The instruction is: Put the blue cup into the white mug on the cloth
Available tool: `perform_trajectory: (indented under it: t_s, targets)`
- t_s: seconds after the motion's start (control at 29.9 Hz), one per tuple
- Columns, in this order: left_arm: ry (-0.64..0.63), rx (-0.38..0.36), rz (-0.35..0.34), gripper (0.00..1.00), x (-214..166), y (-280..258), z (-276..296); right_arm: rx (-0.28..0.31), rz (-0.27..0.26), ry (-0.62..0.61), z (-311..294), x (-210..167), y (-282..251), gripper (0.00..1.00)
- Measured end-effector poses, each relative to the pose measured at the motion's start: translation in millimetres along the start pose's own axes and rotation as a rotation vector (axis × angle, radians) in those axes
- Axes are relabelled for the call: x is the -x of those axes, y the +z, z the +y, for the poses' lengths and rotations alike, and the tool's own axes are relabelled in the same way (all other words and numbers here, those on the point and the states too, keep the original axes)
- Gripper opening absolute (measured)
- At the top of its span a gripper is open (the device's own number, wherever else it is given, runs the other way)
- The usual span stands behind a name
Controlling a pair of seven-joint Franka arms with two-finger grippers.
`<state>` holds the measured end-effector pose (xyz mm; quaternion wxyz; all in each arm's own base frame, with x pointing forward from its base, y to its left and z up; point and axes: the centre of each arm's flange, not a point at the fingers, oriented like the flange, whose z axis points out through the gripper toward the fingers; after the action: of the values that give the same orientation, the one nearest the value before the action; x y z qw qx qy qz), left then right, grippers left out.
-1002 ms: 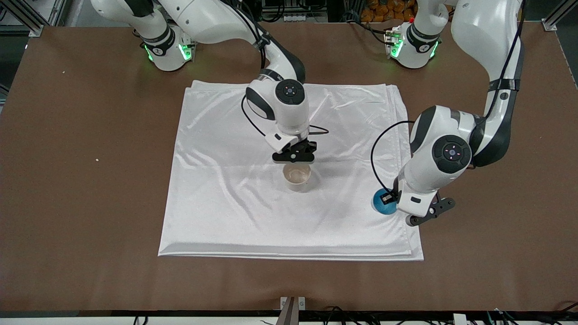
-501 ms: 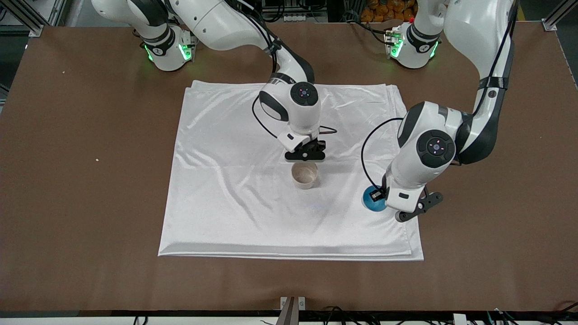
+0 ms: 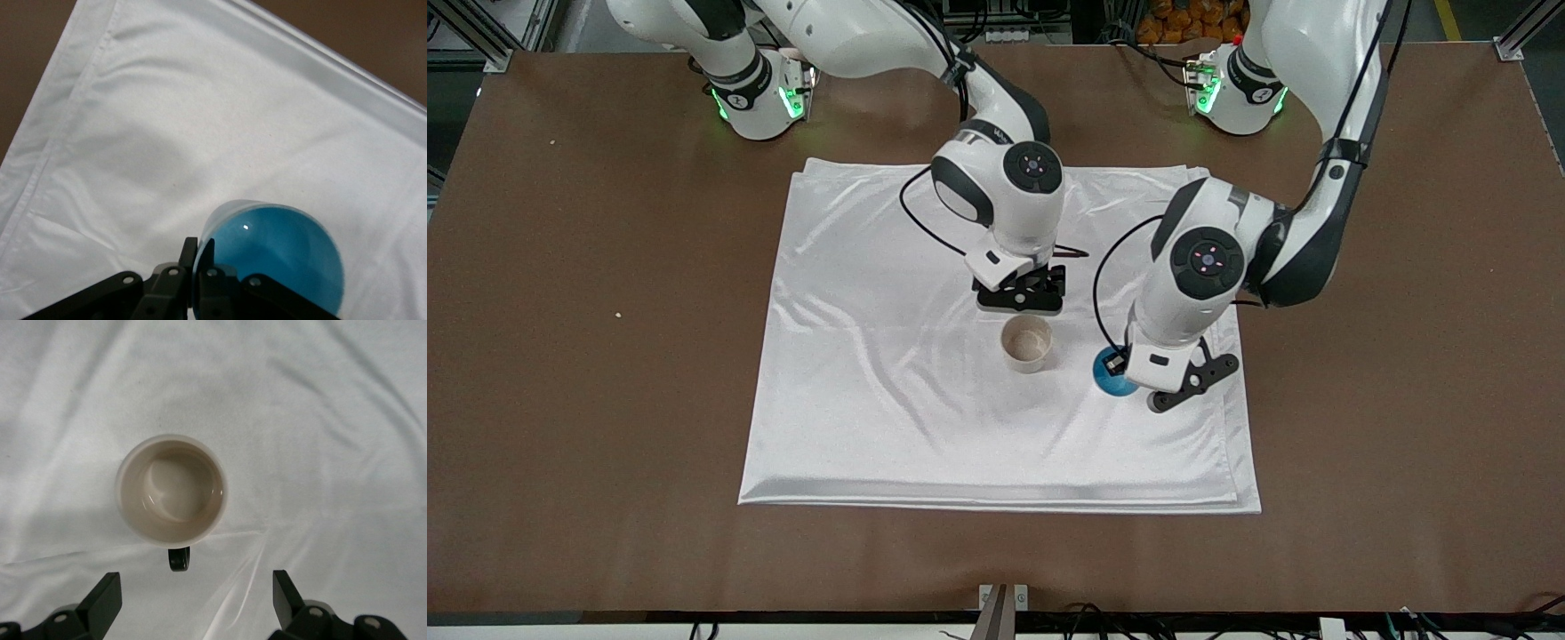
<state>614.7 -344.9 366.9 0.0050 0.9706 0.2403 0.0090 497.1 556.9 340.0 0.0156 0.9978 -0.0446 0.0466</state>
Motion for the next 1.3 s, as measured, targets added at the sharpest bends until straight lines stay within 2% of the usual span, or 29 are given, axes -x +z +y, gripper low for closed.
perform_trajectory:
  t_s: [0.23,0.43,0.7,0.87,1.1,1.3]
  targets:
    - [-0.001,-0.002,-0.003,0.04,47.6,2.7,28.3,0.000,0.010,0.046,41.7,-24.5,-92.7,1.00]
    - [0.003,0.002,-0.004,0.04,71.9,9.5,44.6,0.030,-0.010,0.014,85.3,-40.4,-144.6,1.00]
    - [0.016,0.032,0.007,0.04,84.3,21.4,58.4,0.089,-0.069,-0.032,159.0,-59.2,-202.8,1.00]
    - [0.027,0.029,0.005,0.04,91.2,33.9,63.4,0.119,-0.111,-0.007,215.0,-73.4,-232.5,1.00]
    - [0.046,0.022,-0.002,0.04,103.3,54.3,70.5,0.112,-0.188,-0.054,305.8,-99.7,-259.8,1.00]
    - [0.054,0.023,-0.003,0.04,108.4,63.1,73.9,0.097,-0.224,-0.060,390.7,-126.3,-263.0,1.00]
